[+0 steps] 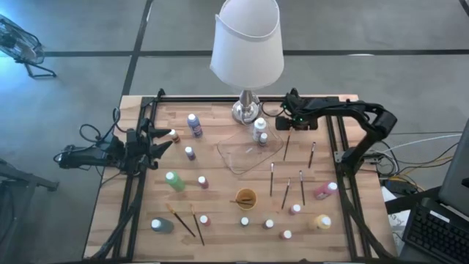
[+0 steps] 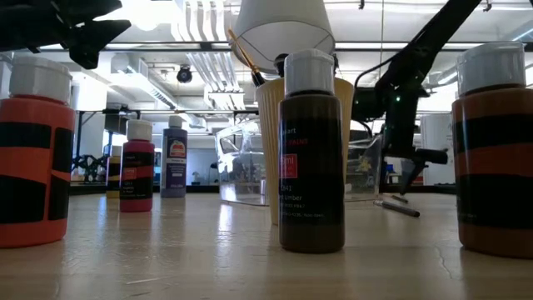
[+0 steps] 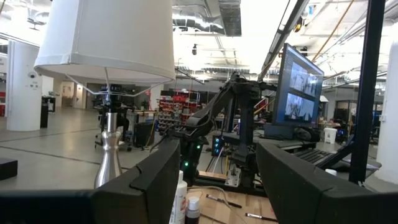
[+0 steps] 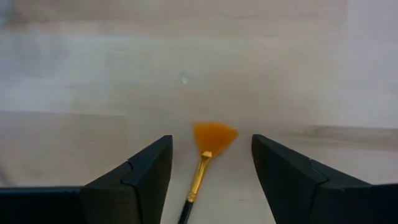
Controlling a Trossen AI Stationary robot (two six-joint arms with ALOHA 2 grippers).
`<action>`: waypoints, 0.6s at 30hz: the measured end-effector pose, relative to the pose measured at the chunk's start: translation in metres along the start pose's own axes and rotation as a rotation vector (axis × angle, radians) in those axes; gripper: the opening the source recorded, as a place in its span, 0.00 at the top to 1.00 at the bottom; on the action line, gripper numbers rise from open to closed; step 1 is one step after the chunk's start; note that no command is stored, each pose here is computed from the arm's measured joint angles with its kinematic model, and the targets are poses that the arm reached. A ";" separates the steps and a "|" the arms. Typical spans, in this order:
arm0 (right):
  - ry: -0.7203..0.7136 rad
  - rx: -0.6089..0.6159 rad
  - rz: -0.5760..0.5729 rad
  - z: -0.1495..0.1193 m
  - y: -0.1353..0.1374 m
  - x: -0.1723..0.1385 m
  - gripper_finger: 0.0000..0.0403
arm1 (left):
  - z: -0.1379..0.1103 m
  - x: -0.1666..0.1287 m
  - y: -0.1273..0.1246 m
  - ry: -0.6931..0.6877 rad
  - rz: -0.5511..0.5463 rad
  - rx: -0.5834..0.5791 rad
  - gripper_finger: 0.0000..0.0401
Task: Pick & Place Paint Supplies
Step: Put the black paint brush into the yellow cup
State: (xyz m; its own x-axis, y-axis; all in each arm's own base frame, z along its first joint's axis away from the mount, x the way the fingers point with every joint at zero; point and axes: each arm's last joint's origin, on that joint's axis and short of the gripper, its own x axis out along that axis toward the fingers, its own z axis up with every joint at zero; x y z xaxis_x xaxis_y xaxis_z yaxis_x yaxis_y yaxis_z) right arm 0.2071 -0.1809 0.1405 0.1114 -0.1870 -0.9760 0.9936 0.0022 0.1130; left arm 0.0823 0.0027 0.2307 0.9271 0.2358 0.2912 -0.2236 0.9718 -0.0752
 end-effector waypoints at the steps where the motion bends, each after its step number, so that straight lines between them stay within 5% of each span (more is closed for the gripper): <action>1: 0.003 -0.001 -0.006 0.000 0.000 0.002 0.46 | 0.000 0.000 0.000 0.000 0.000 0.000 0.46; 8: 0.010 -0.006 -0.020 0.000 0.000 0.004 0.49 | 0.000 0.000 0.000 0.000 0.000 0.000 0.46; 18: 0.007 -0.006 -0.033 -0.001 -0.002 0.003 0.70 | 0.000 0.000 0.000 0.000 0.000 0.000 0.46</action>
State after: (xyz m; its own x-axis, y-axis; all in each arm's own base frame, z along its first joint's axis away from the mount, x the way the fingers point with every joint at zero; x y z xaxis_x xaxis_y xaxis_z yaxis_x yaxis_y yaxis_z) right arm 0.2056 -0.1803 0.1369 0.0792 -0.1800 -0.9805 0.9968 0.0026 0.0800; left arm 0.0823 0.0027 0.2307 0.9271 0.2362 0.2911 -0.2238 0.9717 -0.0756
